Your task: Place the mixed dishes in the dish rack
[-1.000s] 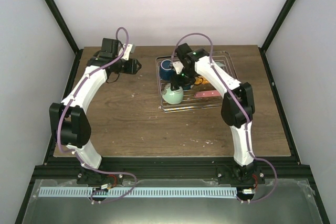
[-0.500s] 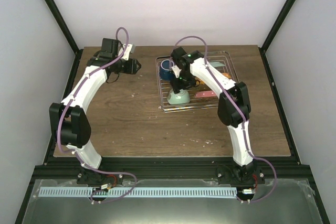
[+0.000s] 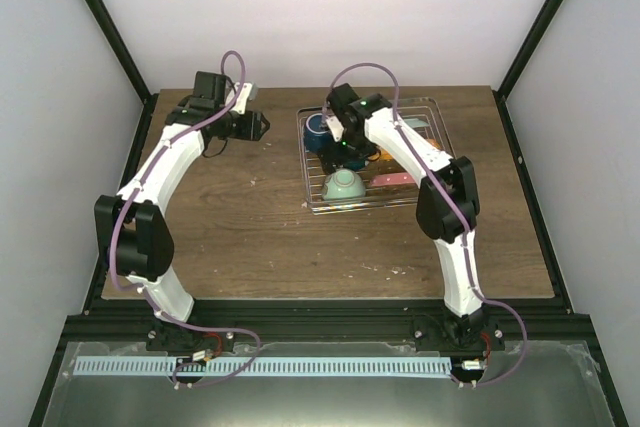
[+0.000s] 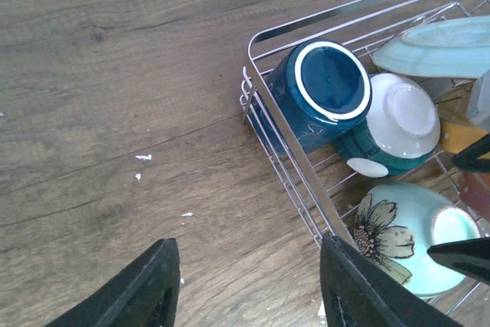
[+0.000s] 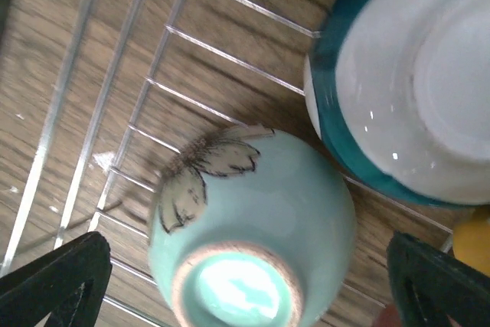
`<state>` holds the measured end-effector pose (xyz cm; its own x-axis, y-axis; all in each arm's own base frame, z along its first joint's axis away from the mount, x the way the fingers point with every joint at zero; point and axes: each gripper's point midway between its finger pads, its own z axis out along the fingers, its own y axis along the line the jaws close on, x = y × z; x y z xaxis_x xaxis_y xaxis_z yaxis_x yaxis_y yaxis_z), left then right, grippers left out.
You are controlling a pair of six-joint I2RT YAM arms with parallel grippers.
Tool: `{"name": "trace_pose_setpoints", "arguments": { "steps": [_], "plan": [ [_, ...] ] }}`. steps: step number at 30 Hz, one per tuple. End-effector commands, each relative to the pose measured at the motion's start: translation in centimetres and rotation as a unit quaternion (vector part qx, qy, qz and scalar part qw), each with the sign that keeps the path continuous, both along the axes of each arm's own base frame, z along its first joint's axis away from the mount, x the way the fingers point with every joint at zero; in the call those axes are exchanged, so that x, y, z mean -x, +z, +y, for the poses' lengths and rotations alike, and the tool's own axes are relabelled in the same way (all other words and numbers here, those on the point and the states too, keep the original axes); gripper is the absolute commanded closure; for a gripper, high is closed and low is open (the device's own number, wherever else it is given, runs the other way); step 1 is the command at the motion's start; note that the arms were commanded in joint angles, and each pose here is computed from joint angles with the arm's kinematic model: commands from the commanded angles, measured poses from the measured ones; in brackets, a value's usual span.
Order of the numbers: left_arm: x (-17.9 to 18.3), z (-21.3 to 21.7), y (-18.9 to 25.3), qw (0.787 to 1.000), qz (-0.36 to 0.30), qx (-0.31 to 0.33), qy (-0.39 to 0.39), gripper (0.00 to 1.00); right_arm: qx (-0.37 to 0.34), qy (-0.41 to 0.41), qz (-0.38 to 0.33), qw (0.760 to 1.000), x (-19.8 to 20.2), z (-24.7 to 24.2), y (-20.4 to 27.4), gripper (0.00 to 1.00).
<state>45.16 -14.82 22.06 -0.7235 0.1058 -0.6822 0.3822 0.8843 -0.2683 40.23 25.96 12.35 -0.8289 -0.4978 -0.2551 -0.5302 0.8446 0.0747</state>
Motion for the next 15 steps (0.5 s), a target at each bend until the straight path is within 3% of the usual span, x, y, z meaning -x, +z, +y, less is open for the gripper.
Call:
{"name": "trace_pose_setpoints", "arguments": {
  "steps": [1,9,13,15],
  "plan": [
    [-0.6,0.2,1.3,1.0,-0.014,-0.008,0.007,0.45,-0.098,0.021,-0.092,0.991,-1.3,2.6,7.5,0.0],
    [-1.5,2.1,3.8,0.997,-0.051,-0.008,0.055,0.37,-0.135,-0.021,-0.216,0.967,-4.3,-0.4,14.9,0.0],
    [-1.9,3.5,4.3,0.995,-0.04,0.052,0.074,0.35,-0.151,-0.097,-0.277,0.944,-6.4,-6.5,17.6,0.0],
    [-2.2,5.5,4.2,0.991,-0.027,0.085,0.1,0.34,-0.124,-0.163,-0.307,0.929,-7.2,-11.4,17.8,0.0]
  ]
}}
